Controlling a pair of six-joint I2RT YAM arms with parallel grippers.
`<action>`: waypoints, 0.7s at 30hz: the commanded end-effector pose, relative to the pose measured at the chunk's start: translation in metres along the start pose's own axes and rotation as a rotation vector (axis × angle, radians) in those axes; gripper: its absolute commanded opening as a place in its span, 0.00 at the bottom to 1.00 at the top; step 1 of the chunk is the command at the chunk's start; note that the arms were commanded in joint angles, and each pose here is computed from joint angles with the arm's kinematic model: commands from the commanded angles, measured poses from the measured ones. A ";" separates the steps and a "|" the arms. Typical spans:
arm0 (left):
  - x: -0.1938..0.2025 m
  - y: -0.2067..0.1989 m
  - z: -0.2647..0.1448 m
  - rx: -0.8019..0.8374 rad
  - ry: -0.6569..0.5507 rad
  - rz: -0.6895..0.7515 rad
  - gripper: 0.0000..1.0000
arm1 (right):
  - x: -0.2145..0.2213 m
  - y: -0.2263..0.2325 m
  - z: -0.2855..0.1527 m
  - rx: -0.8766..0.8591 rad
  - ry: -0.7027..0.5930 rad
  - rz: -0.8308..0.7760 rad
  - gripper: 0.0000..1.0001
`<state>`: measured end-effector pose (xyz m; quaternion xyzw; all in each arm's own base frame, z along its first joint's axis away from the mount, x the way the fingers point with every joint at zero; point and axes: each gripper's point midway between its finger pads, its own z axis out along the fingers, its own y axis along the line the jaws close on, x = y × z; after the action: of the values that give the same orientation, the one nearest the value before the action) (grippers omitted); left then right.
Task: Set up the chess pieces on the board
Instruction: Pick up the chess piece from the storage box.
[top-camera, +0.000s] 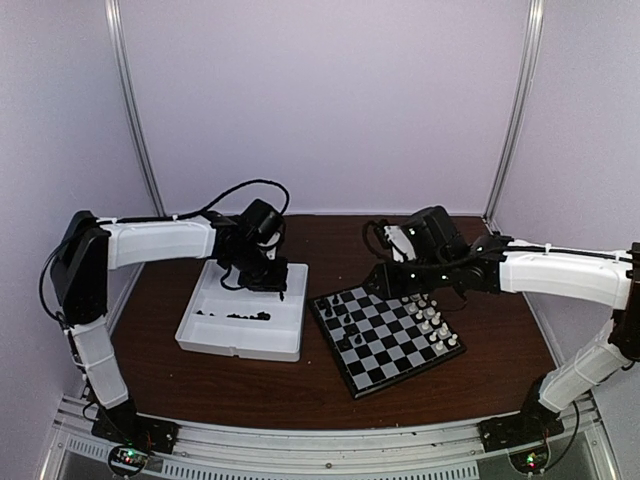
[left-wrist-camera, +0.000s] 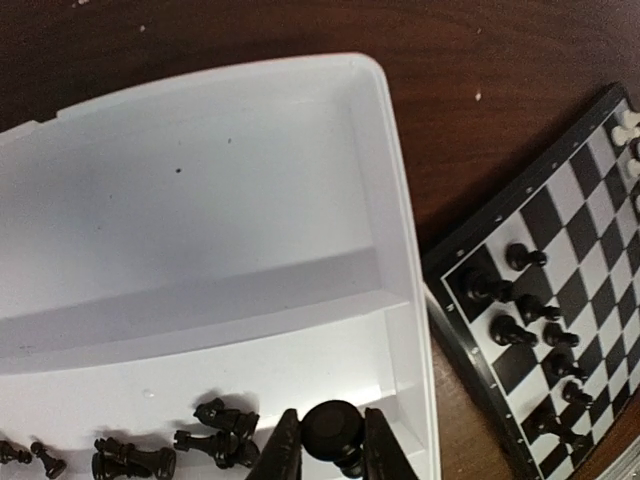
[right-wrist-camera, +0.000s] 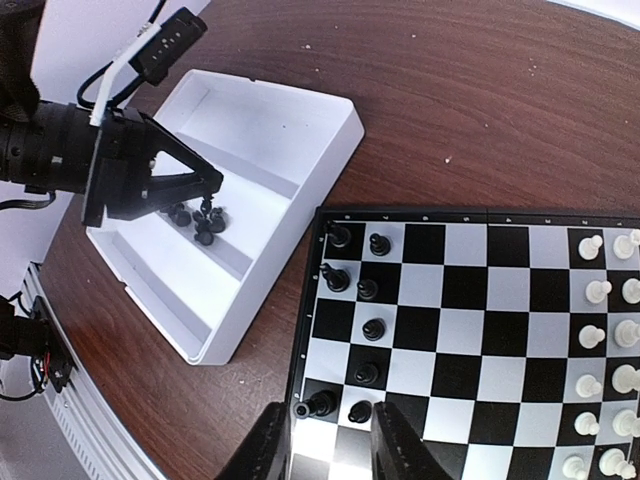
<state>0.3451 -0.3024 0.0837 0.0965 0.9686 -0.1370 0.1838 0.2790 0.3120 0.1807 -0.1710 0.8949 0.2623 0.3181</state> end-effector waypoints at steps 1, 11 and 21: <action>-0.024 -0.025 -0.034 0.146 -0.142 -0.090 0.16 | -0.013 0.026 0.001 -0.111 -0.084 0.019 0.31; -0.032 -0.045 -0.089 0.413 -0.272 -0.299 0.16 | -0.026 0.090 0.025 -0.277 -0.236 -0.015 0.33; -0.018 -0.043 -0.111 0.548 -0.259 -0.416 0.16 | -0.024 0.129 0.070 -0.322 -0.325 -0.072 0.37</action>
<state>0.3147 -0.3058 0.1752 -0.0602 0.8915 -0.3803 0.2389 0.2589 0.4372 0.1742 -0.2187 0.8051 0.3903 0.3893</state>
